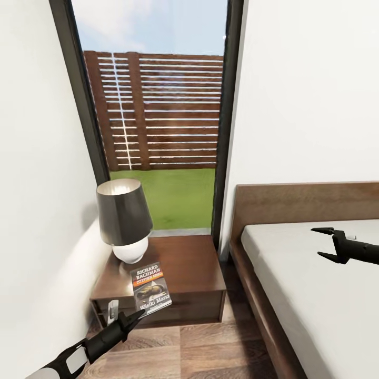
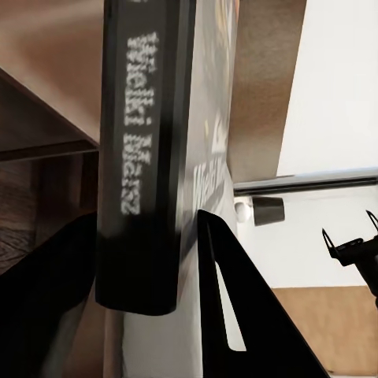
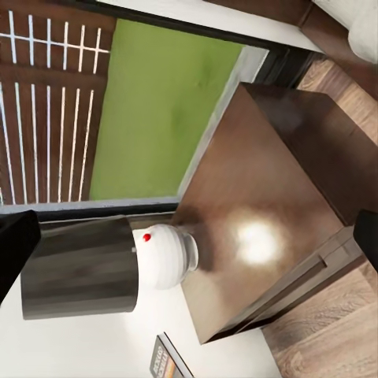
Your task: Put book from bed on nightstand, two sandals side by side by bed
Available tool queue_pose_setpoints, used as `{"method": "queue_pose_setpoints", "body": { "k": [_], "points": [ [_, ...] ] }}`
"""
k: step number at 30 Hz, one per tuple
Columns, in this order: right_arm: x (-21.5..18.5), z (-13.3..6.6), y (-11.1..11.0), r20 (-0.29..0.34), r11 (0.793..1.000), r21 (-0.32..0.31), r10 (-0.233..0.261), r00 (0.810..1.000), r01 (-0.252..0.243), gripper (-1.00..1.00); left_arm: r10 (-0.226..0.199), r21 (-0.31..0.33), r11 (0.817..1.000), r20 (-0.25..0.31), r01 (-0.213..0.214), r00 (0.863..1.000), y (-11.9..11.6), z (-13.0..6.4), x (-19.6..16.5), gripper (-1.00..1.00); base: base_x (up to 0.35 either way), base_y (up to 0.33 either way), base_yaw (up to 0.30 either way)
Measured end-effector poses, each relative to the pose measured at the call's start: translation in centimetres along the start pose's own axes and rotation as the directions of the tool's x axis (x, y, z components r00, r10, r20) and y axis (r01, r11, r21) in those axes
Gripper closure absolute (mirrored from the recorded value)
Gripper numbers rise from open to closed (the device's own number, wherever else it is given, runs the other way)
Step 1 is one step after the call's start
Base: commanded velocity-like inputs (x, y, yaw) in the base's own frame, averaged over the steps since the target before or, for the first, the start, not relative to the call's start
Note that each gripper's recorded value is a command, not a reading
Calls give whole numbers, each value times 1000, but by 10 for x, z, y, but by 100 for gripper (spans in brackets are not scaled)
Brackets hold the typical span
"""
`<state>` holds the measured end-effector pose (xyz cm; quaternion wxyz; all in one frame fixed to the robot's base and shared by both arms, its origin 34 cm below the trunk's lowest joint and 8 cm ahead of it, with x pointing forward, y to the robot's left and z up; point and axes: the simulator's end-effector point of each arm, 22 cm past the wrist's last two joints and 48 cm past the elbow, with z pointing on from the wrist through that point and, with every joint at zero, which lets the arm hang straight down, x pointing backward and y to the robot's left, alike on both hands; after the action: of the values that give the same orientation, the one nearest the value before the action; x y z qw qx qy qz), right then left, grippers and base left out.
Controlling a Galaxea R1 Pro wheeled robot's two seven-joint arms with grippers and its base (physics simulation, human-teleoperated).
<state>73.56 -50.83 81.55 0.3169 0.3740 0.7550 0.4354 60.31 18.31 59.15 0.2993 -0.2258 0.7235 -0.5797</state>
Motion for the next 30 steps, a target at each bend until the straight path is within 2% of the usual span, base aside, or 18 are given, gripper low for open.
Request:
{"method": "queue_pose_setpoints", "body": {
  "k": [19, 30],
  "points": [
    [-1, -1, -1, 2, 1000, 3, 0, 1000, 0, -100, 0, 1, 1000, 1, 0, 1000, 0, 0, 0, 100, 3, -7, 0],
    [-3, -4, -1, 6, 1000, 5, -1, 1000, 1, -100, 2, 29, 1000, -1, -2, 1000, -6, 0, 0, 100, 0, -54, 0]
  ]
}}
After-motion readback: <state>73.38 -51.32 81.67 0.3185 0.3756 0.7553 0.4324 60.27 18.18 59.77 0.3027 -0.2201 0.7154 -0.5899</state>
